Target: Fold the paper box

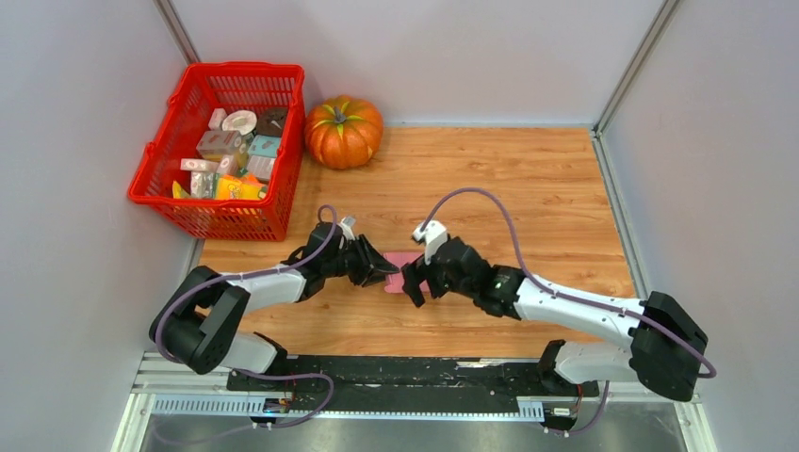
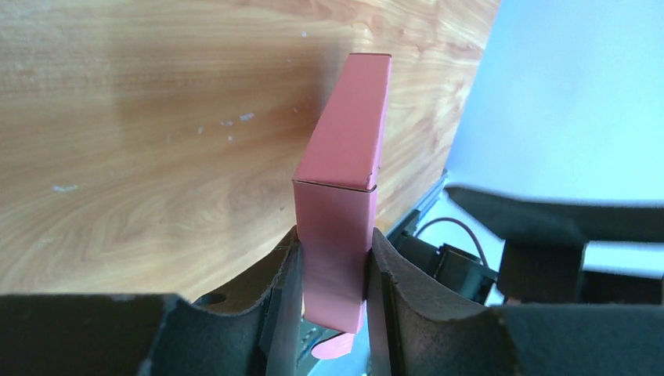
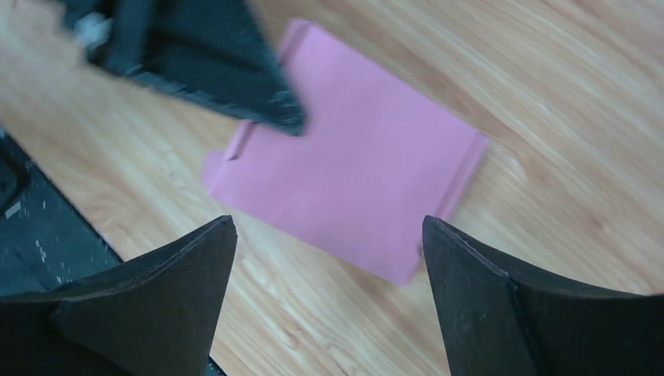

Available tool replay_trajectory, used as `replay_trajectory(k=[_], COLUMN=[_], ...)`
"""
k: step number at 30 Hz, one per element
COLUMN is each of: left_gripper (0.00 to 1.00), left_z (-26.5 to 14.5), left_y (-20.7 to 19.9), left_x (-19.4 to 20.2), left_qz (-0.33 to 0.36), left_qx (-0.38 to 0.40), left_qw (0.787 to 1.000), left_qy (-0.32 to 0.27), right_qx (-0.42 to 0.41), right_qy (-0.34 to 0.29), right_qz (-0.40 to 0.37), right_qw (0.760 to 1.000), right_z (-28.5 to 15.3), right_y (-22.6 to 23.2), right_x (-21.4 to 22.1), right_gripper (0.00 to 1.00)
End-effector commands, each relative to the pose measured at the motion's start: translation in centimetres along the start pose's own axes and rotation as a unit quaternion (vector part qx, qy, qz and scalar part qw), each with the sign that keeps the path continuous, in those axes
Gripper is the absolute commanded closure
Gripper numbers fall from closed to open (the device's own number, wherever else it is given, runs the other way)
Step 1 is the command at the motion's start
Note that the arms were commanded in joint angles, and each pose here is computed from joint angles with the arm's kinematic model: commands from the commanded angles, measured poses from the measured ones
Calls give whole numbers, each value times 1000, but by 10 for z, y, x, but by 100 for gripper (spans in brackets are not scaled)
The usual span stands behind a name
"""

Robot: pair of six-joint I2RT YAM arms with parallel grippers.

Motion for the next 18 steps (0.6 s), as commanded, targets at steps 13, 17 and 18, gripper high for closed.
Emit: replay_trajectory(k=[13, 17, 18], left_gripper=[82, 83, 83], left_z=[-44, -45, -45], left_y=[-14, -12, -11], left_x=[14, 18, 19], left_qz=[-119, -143, -151], left_qx=[74, 95, 94], left_qw=[987, 981, 979], left_qy=[78, 95, 97], right_qx=[127, 212, 221], right_qy=[-71, -87, -87], right_qz=[-326, -363, -365], right_qw=[934, 903, 900], right_z=[19, 18, 18], right_y=[52, 52, 53], right_x=[-18, -22, -21], right_gripper=[14, 18, 21])
Point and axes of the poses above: each gripper's point midway between its finger pads, its own z axis out along the fingers, its own y axis along the line the jaws close on, x = y × z, the point moved 5 cm from there along -z, back along the fingers, and after that the axes turned 14 degrees about -z, right-handed, at the moved point
